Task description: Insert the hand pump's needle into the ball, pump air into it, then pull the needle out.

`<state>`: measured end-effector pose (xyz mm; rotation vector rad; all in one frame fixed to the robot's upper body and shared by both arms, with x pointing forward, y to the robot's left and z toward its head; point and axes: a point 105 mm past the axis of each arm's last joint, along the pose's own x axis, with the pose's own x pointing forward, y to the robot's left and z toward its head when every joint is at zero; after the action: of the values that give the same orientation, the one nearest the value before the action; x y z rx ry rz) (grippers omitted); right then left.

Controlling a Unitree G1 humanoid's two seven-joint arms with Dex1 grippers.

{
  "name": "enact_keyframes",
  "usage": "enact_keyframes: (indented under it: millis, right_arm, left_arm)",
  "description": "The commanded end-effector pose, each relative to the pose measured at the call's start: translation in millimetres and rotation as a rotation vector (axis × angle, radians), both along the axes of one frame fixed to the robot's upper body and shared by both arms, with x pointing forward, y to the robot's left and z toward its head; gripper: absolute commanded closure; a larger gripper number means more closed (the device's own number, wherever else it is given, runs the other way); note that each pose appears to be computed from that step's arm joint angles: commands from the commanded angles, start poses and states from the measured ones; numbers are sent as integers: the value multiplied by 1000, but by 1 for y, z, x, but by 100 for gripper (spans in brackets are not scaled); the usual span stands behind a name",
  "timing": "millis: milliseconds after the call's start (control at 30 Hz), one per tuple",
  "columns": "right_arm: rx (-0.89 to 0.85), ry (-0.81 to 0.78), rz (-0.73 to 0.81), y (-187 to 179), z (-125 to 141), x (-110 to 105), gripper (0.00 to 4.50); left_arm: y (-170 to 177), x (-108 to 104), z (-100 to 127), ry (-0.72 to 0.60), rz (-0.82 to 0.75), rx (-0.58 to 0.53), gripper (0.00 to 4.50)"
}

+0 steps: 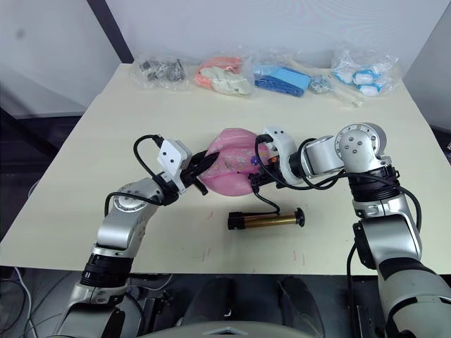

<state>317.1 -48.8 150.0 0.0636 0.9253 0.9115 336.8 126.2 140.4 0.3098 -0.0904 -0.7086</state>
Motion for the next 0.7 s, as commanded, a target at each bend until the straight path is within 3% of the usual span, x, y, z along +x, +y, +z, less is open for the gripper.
enact_keyframes:
  millis: [33,700]
  right_arm:
    - [2,-11,32,6,5,-3,414]
    - [-44,-7,75,8,1,-6,414]
  left_arm:
    - [-7,-4,-6,9,-39,25,447]
    - [-7,-4,-5,-22,-55,67,447]
